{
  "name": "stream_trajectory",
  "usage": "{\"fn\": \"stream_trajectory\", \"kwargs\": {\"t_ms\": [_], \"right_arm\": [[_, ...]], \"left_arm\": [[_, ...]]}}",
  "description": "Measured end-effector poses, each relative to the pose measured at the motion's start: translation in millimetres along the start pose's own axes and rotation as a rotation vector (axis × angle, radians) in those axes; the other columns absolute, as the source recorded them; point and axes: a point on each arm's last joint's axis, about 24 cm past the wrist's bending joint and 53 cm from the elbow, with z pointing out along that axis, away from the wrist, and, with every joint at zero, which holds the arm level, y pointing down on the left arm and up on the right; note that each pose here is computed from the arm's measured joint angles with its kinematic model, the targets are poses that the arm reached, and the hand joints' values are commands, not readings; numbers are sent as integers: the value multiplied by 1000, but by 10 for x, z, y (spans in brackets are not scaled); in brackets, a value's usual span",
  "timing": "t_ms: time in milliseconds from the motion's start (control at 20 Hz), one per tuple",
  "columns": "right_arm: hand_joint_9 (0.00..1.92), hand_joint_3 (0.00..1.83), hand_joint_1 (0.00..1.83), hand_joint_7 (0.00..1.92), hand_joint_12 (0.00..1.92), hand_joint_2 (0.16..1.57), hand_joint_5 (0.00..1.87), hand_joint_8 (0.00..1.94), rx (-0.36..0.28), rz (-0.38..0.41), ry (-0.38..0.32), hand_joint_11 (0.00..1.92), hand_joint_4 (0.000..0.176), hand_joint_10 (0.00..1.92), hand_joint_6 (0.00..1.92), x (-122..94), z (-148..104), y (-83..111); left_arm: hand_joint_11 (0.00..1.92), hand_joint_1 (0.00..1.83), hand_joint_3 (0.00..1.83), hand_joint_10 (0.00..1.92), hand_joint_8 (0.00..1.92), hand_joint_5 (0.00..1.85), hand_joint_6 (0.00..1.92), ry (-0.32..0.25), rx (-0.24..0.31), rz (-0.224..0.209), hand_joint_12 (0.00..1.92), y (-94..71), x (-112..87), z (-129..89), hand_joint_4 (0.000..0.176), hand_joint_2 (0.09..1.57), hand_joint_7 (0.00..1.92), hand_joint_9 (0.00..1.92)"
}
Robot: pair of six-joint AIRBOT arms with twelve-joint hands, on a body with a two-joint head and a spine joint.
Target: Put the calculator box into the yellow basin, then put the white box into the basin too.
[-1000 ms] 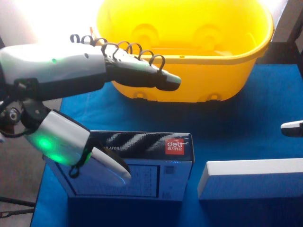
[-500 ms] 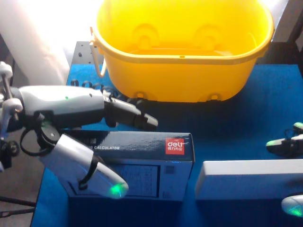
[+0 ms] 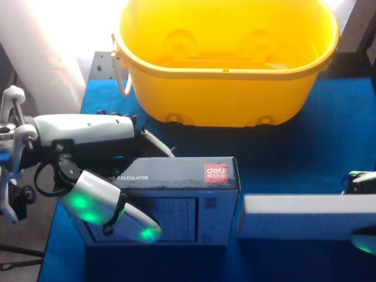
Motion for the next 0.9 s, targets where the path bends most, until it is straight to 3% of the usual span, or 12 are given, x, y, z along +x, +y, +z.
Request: {"fn": "stream_trajectory", "kwargs": {"t_ms": [200,300,350,400,500,550,600,700,750,900], "right_arm": [[810,0,1358,841,1505,1164,887,1221,-39,45,-10,692,0,1359,1088,-25,0,91],[842,0,1363,866,1455,1151,907,1167,-72,70,-13,740,0,1331,1054,-25,-7,169],[857,0,1362,874,1430,1148,899,1118,-93,78,-13,759,0,1315,1089,-24,-12,220],[842,0,1232,873,1432,1155,932,1156,-117,81,-16,728,0,1105,1087,-25,-20,279],[886,0,1203,900,1441,1151,942,1136,-134,83,-25,727,19,1002,1078,-49,-31,329],[896,0,1203,906,1440,1149,943,1130,-135,84,-32,730,21,998,1077,-69,-31,333],[888,0,1204,896,1475,1149,948,1157,-134,84,-36,721,16,1026,1060,-82,-34,331],[901,0,1213,923,1448,1137,972,1097,-129,84,-41,744,13,1001,1040,-94,-48,313],[898,0,1340,940,1426,1123,958,1018,-121,83,-44,760,0,1196,1025,-103,-61,287],[868,1,1369,933,1450,1128,935,1034,-116,84,-48,740,0,1284,1045,-111,-61,273]], "left_arm": [[756,1349,2,1450,1219,711,1265,-98,30,-44,1586,-15,-222,-140,0,1199,801,834],[731,1346,1,1493,1279,686,1248,-129,38,-45,1626,-48,-289,-214,0,1211,789,806],[697,1346,0,1476,1283,686,1250,-140,44,-33,1575,-84,-307,-250,0,1211,803,791],[654,1346,0,1416,1229,735,1196,-159,66,-19,1546,-168,-344,-304,0,1191,859,820],[666,1352,2,1392,1268,748,1170,-209,107,8,1491,-307,-478,-410,0,1186,847,811],[671,1352,0,1391,1284,749,1183,-247,135,27,1467,-404,-582,-464,0,1190,831,806],[675,1362,0,1309,1104,778,1183,-289,166,44,1429,-504,-698,-521,0,1162,912,863],[628,1365,0,1293,1015,762,1194,-353,214,76,1421,-651,-866,-601,0,1152,954,883],[602,1361,2,1335,1087,732,1204,-390,244,96,1441,-746,-955,-642,0,1166,923,858],[739,1352,0,1361,1217,648,1277,-475,326,138,1402,-1002,-1168,-757,0,1197,844,852]]}}
